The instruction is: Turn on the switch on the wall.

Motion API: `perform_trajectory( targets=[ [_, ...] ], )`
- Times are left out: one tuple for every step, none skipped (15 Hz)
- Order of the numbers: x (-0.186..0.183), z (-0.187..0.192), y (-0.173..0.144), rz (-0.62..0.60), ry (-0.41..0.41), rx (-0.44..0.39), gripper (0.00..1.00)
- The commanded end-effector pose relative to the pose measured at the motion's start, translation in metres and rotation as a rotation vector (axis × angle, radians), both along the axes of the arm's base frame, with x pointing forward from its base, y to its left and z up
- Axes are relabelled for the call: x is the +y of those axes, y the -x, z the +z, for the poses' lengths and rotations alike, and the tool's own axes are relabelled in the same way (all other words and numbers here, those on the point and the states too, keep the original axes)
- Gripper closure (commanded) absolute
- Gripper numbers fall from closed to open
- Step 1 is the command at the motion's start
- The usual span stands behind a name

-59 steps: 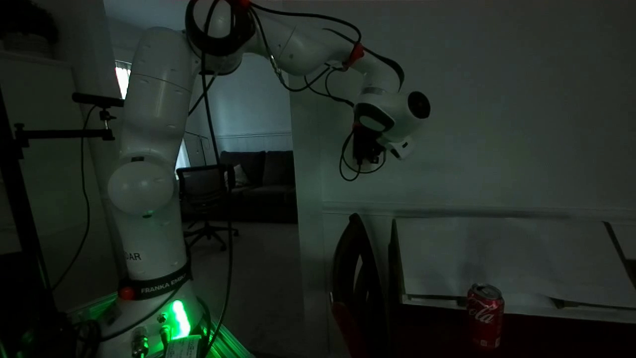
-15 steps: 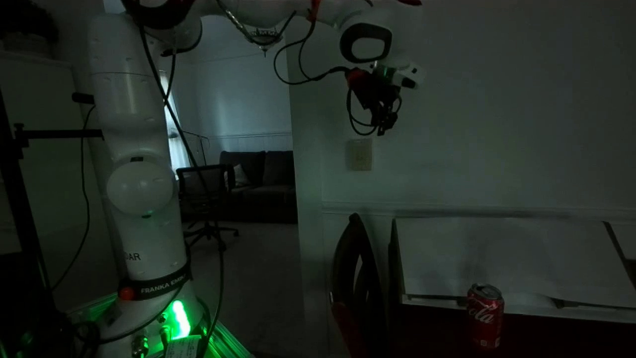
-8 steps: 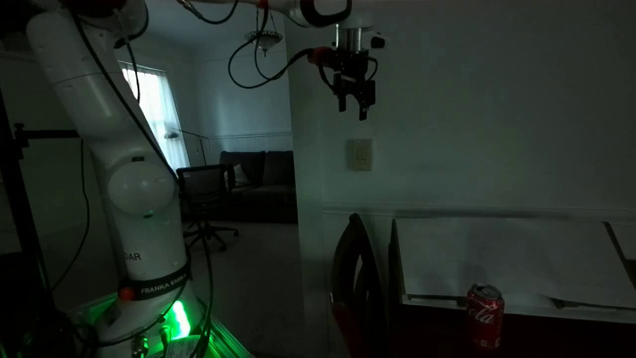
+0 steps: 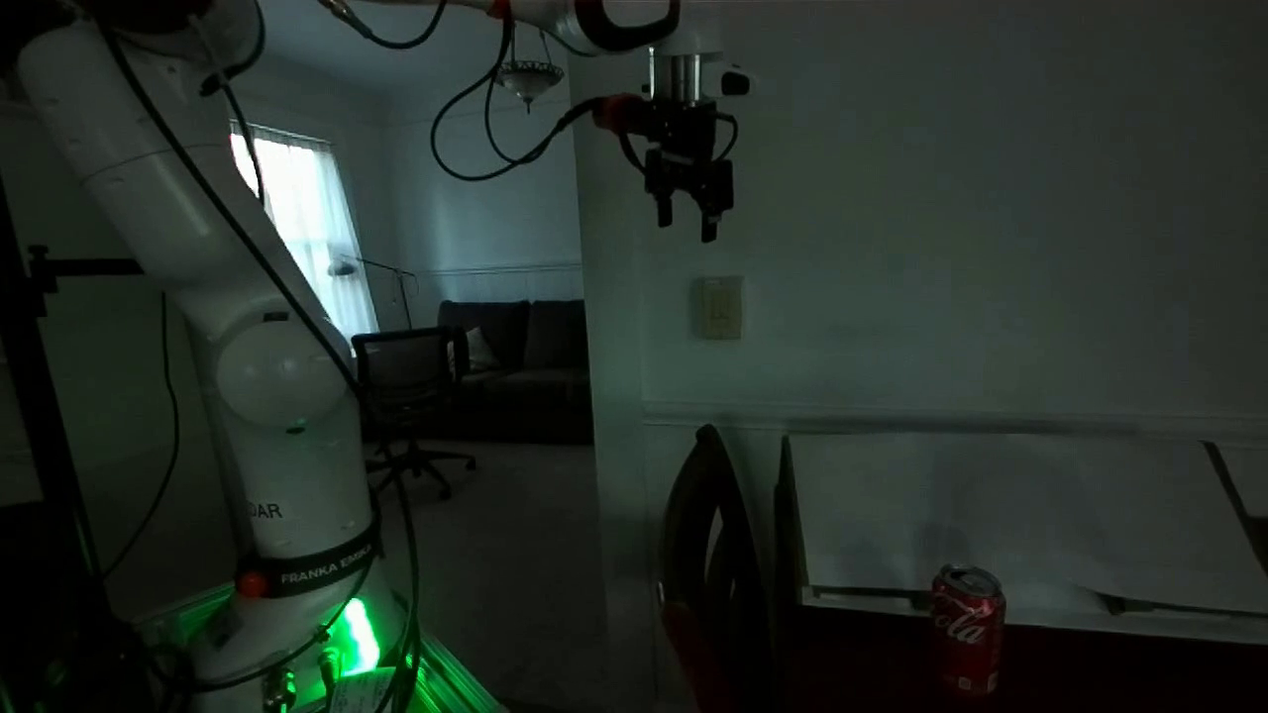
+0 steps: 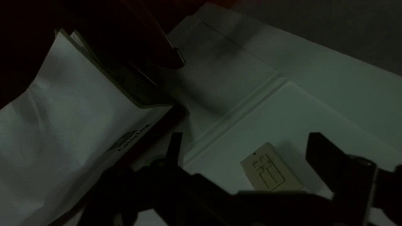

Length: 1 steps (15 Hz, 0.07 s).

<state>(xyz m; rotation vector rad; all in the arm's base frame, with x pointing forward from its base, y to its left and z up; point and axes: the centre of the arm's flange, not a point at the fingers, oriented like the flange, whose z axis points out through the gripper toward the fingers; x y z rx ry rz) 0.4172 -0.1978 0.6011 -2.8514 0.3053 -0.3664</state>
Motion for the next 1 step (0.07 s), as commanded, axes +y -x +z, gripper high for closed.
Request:
perform_trajectory(
  targets=[
    [0.0,-0.0002,0.0,0.0,0.0,0.0,0.0]
  ],
)
